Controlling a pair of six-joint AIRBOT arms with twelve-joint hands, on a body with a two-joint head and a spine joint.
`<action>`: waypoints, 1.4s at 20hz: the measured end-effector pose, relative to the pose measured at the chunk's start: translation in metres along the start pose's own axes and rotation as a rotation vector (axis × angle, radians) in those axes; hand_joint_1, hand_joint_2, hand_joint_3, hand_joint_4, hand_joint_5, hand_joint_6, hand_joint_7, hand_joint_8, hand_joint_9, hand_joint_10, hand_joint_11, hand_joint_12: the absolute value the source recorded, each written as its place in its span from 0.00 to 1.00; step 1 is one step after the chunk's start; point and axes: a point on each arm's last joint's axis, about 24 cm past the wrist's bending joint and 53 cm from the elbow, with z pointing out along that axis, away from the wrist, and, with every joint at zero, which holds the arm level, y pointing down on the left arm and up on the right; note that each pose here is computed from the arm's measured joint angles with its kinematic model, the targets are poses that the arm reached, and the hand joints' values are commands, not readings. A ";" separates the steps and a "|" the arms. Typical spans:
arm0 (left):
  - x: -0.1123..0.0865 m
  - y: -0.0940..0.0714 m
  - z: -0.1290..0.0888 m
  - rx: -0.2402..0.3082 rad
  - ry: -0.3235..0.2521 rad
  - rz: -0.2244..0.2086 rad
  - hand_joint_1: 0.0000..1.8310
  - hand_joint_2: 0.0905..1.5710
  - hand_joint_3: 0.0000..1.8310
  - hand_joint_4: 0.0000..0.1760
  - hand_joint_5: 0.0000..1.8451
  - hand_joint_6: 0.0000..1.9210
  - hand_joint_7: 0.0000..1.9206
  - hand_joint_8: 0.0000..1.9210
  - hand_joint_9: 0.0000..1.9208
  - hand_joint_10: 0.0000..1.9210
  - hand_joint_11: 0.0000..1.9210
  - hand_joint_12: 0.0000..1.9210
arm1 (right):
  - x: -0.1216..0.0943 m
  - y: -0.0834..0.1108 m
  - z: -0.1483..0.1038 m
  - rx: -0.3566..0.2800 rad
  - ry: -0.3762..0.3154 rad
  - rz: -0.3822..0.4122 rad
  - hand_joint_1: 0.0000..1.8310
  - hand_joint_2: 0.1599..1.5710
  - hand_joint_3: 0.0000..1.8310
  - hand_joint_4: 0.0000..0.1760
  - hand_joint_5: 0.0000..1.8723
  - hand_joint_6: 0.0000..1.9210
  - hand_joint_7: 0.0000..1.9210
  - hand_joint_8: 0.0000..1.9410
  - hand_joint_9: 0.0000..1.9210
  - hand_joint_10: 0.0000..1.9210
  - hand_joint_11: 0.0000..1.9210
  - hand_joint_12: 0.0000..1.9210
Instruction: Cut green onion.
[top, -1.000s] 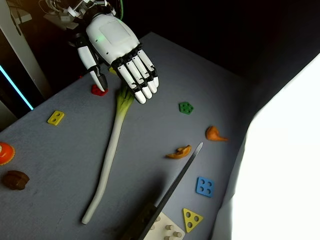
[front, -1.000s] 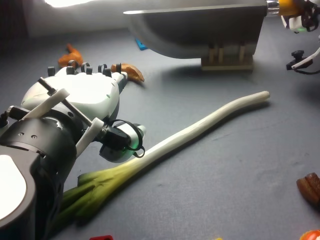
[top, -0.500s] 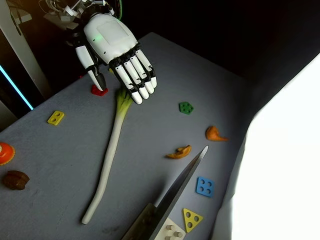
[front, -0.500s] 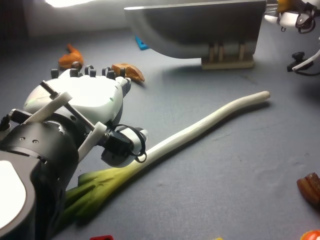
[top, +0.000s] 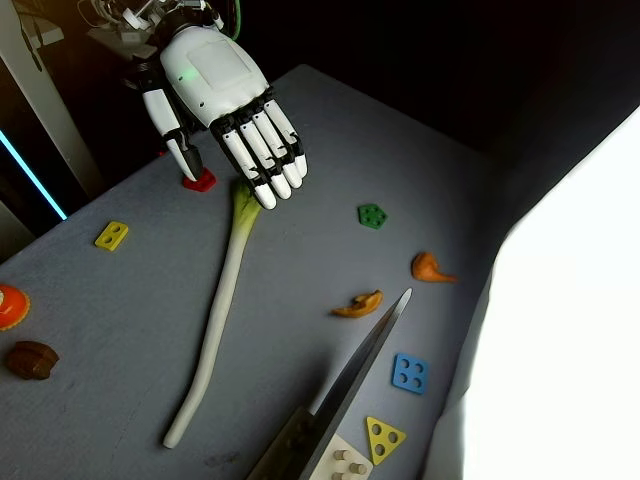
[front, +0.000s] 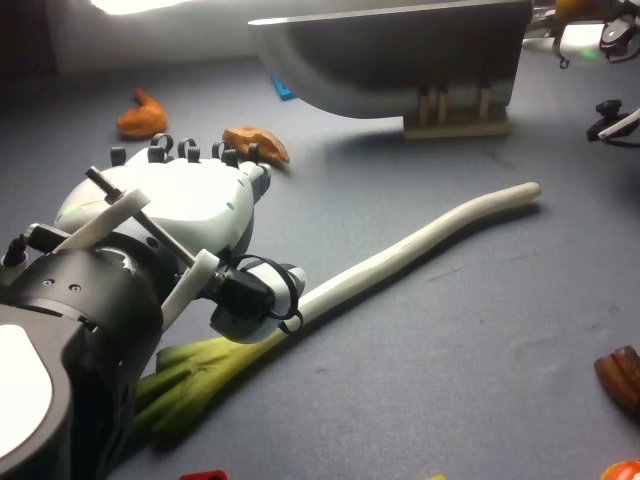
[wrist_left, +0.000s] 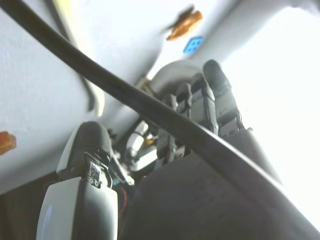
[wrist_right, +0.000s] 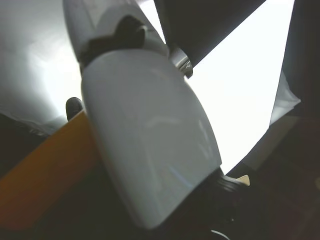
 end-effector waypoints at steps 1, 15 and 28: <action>0.001 -0.001 -0.001 0.003 0.004 0.000 0.26 0.84 0.00 0.00 0.10 0.00 0.10 0.00 0.09 0.00 0.00 0.32 | -0.002 0.000 -0.001 -0.004 0.005 0.000 0.50 0.49 0.00 0.34 0.00 0.00 0.00 0.00 0.00 0.00 0.00 0.00; 0.002 -0.012 -0.006 0.033 0.009 -0.010 0.27 0.84 0.00 0.00 0.12 0.00 0.17 0.01 0.14 0.01 0.00 0.37 | -0.037 0.017 -0.033 -0.170 0.221 0.046 0.46 0.45 0.00 0.35 0.00 0.00 0.00 0.00 0.00 0.00 0.00 0.00; 0.004 -0.017 -0.010 0.044 0.017 -0.016 0.16 0.88 0.00 0.00 0.39 0.02 0.42 0.02 0.39 0.06 0.13 0.66 | -0.096 0.088 -0.088 -0.151 0.197 0.088 0.10 0.75 0.00 0.00 0.48 0.46 0.50 0.48 0.38 0.70 0.20 0.98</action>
